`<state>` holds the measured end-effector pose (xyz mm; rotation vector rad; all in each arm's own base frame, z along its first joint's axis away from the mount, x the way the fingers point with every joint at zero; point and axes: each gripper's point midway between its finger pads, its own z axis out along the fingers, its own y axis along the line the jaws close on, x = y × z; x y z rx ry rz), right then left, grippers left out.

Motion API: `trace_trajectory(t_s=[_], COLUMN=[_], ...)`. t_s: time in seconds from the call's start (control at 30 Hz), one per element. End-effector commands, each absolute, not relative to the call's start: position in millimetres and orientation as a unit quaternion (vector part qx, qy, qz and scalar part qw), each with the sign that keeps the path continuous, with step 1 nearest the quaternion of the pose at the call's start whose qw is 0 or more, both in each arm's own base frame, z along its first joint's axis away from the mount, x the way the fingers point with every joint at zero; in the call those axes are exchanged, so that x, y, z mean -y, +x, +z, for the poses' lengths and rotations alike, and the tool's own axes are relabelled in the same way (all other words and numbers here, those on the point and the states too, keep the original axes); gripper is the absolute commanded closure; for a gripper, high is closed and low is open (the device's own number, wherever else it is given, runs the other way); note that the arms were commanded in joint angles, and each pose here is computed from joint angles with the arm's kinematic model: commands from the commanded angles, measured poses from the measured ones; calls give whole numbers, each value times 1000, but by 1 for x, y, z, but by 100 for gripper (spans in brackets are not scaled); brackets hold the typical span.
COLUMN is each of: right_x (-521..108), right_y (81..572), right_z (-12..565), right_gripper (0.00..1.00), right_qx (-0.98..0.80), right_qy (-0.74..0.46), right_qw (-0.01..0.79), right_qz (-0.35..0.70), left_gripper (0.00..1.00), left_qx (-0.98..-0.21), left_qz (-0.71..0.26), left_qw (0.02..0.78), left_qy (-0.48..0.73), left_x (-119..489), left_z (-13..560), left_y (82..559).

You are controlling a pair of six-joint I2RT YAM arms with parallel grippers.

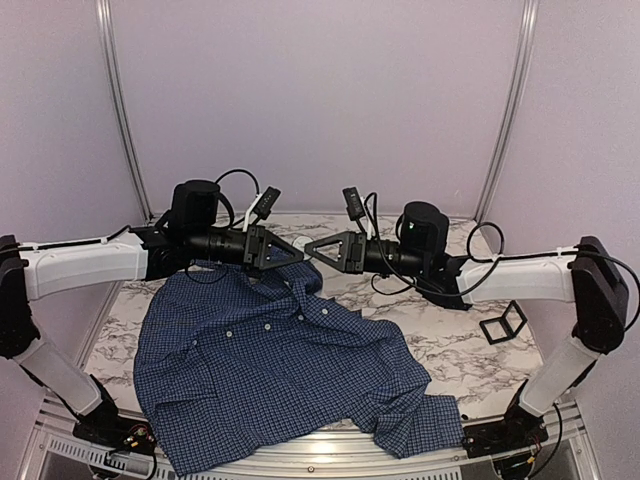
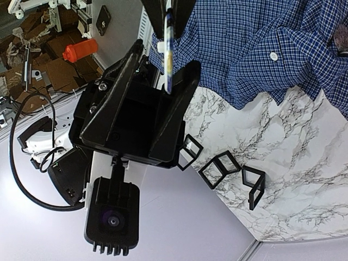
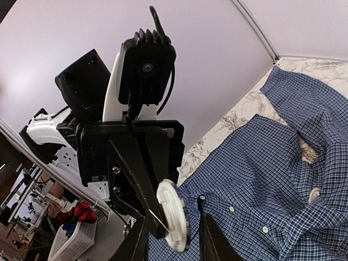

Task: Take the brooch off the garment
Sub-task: Close the brooch securely.

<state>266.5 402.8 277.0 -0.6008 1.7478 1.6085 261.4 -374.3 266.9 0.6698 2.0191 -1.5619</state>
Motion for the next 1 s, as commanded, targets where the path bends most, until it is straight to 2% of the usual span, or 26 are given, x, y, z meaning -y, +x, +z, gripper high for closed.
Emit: trace_trajectory(t_s=[0.0, 0.4, 0.97], right_x=[-413, -413, -413], right_y=[266, 268, 273], right_z=[290, 288, 292], right_gripper=[71, 83, 89], right_qx=[-656, -659, -668], right_qy=[-244, -238, -207], right_qw=[344, 342, 356], right_qz=[626, 626, 620], left_gripper=[100, 100, 100], left_qx=[-742, -742, -748], left_qz=[-572, -570, -552], left_qw=[247, 248, 264], left_qy=[249, 250, 256], left_x=[374, 374, 380], left_z=[262, 263, 263], left_y=[258, 257, 248])
